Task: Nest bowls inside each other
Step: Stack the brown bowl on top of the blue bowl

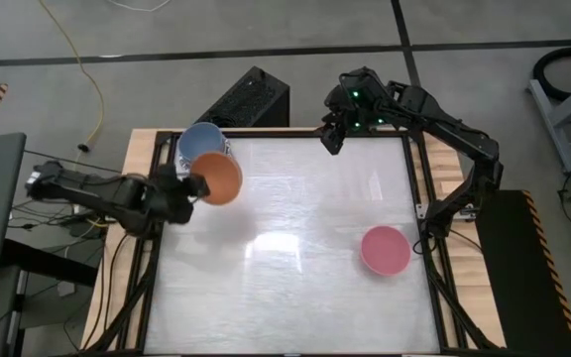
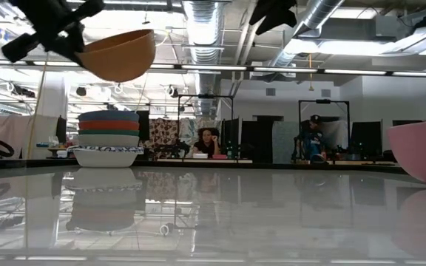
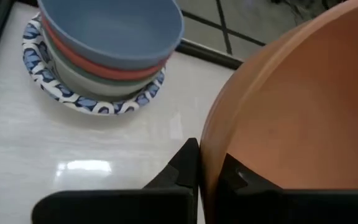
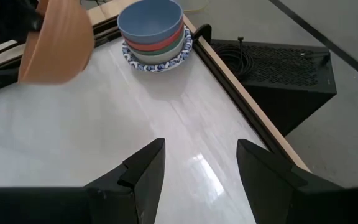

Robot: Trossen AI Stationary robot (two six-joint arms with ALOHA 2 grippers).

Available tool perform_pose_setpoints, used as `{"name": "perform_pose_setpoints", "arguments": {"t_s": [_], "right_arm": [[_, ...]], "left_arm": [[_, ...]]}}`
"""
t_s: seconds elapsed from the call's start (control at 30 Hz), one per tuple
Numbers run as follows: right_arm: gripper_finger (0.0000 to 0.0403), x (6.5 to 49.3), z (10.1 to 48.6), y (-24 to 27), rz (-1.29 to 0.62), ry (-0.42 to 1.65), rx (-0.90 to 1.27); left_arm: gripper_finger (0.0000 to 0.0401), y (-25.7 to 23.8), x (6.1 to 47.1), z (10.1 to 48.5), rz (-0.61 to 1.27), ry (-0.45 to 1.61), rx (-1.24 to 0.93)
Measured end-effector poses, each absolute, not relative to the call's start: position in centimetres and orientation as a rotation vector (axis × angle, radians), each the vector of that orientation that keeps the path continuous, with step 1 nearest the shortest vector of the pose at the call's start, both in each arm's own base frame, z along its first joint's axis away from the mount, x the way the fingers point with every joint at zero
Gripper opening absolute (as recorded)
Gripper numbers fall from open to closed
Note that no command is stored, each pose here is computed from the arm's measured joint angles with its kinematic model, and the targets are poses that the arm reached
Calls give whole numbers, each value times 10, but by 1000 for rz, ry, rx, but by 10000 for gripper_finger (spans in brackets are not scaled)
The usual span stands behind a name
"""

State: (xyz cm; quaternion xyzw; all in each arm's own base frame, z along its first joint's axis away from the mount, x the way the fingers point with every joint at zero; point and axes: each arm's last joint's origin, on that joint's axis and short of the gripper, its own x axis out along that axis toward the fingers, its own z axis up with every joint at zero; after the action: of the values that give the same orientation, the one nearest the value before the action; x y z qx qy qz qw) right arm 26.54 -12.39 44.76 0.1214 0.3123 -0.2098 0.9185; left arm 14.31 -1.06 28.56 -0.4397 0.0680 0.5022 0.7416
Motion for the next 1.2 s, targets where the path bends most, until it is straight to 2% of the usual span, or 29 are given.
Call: {"name": "perform_pose_setpoints", "arguments": {"t_s": [0.13, 0.33, 0.47, 0.67, 0.83, 0.97, 1.2], "right_arm": [[218, 266, 448, -124, -431, 638, 246], [218, 268, 450, -125, -425, 613, 227], [218, 290, 450, -129, -428, 497, 262], [218, 334, 429, -136, -394, 450, 247], [218, 376, 414, -138, -374, 329, 221], [218, 402, 403, -137, -456, 233, 172], [218, 433, 381, -132, -433, 181, 138]], "left_arm": [[0, 5, 144, 305, 1145, 132, -1061], [0, 22, 143, 325, 1151, 185, -1083], [0, 35, 148, 327, 1251, 117, -1061], [0, 57, 152, 324, 1423, 44, -986], [0, 66, 160, 320, 1434, 99, -990], [0, 68, 165, 319, 1439, 73, -976], [0, 70, 163, 321, 1484, 54, -855]]}}
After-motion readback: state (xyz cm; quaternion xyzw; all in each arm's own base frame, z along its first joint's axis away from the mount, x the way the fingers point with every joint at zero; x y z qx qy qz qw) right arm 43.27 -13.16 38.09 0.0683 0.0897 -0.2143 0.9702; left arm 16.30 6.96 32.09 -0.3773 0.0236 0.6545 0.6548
